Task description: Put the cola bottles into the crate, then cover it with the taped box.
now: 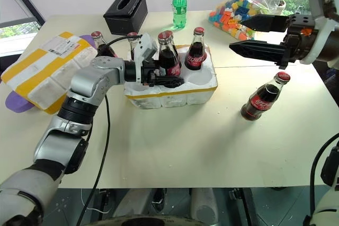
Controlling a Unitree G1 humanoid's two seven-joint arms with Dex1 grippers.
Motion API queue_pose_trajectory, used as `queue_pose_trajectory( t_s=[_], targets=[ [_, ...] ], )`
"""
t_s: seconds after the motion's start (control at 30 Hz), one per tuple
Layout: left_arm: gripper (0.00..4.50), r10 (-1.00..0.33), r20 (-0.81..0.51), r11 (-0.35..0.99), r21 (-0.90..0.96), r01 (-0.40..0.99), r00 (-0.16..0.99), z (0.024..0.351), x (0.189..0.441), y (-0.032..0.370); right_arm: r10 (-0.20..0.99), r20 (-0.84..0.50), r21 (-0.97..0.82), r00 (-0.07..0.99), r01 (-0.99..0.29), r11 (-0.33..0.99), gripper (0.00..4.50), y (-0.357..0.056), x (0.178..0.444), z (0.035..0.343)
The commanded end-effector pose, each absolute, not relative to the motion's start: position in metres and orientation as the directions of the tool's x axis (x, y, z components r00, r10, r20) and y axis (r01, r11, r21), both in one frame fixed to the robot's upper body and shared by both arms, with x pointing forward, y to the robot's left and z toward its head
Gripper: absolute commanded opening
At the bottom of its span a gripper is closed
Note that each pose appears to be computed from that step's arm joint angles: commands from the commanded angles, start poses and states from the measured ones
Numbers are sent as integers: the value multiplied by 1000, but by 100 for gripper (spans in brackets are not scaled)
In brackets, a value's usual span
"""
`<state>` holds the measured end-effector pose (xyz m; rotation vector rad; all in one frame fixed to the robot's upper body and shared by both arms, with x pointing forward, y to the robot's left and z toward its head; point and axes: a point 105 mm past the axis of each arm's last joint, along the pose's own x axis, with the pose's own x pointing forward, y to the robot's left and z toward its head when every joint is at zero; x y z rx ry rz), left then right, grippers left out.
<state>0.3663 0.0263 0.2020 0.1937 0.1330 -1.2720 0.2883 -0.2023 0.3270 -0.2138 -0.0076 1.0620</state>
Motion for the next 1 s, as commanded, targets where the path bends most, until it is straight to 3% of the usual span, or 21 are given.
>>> queue_pose_trajectory(
  t_s=[0.03, 0.07, 0.2, 0.4, 0.67, 0.83, 1.0],
  targets=[
    [421, -941, -186, 264, 127, 956, 284, 207, 359, 23, 877, -70, -234, 475, -863, 448, 450, -198, 283, 340],
    [438, -940, -186, 266, 127, 956, 286, 207, 358, 24, 879, -69, -231, 472, -865, 447, 450, -197, 284, 339],
    [438, -941, -142, 289, 140, 947, 308, 220, 352, 36, 884, -72, -226, 461, -871, 436, 450, -195, 286, 337],
    [438, -902, -12, 425, 140, 894, 431, 264, 336, 100, 892, -76, -220, 446, -880, 421, 450, -192, 289, 334],
    [438, -764, -56, 639, 71, 766, 643, 250, 305, 199, 893, -76, -221, 443, -881, 418, 450, -195, 291, 333],
    [438, -520, -109, 847, 64, 528, 847, 220, 335, 230, 894, -70, -216, 443, -881, 420, 450, -195, 293, 332],
    [438, -435, -91, 895, 65, 442, 896, 207, 363, 215, 894, -63, -217, 443, -881, 421, 450, -193, 293, 334]
  ],
)
